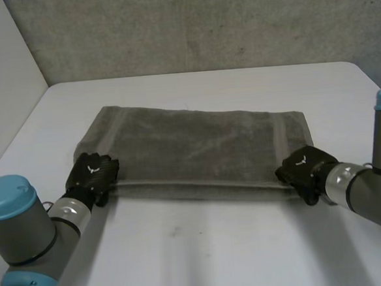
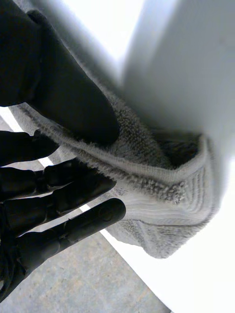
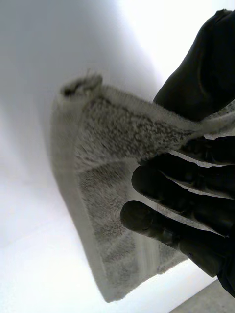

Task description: Fold the towel.

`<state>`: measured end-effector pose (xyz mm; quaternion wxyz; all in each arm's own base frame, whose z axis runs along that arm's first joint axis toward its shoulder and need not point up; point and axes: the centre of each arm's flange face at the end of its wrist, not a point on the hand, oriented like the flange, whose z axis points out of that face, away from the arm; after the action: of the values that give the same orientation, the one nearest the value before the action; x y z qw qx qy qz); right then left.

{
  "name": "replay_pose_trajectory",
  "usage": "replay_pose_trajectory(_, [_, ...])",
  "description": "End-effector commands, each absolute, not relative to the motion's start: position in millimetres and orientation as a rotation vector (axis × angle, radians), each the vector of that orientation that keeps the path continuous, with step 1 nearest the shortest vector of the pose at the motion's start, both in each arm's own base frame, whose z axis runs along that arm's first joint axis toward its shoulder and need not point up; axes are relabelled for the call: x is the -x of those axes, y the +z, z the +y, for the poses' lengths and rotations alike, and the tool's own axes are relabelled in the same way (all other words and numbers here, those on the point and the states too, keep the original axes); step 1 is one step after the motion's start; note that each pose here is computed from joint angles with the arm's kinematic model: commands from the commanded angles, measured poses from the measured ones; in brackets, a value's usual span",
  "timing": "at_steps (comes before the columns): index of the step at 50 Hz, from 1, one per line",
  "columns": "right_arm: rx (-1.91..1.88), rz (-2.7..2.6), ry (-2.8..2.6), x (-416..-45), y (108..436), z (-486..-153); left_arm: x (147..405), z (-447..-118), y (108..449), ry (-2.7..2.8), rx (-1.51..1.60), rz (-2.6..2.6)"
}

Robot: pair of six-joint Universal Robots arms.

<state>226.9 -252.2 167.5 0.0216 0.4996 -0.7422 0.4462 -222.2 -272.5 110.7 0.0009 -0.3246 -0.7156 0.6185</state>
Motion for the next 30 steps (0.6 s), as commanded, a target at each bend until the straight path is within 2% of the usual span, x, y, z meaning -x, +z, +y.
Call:
replay_pose_trajectory(1, [-1.468,-2.291,1.442,-212,184,-243,220,-276,123,2.015,1.01,-2.21])
replay_pose_trajectory(10, [-1.236,-2.35,1.57,-196,178,-261,219,-298,120,2.151,0.97,-2.14])
replay_pose_trajectory(22, [-1.139,-2.399,1.623,-172,172,-278,215,-298,107,2.109,0.969,-2.189])
replay_pose_trajectory(30, [-1.105,-2.391,1.644,-168,172,-282,199,-305,108,2.116,0.924,-2.244])
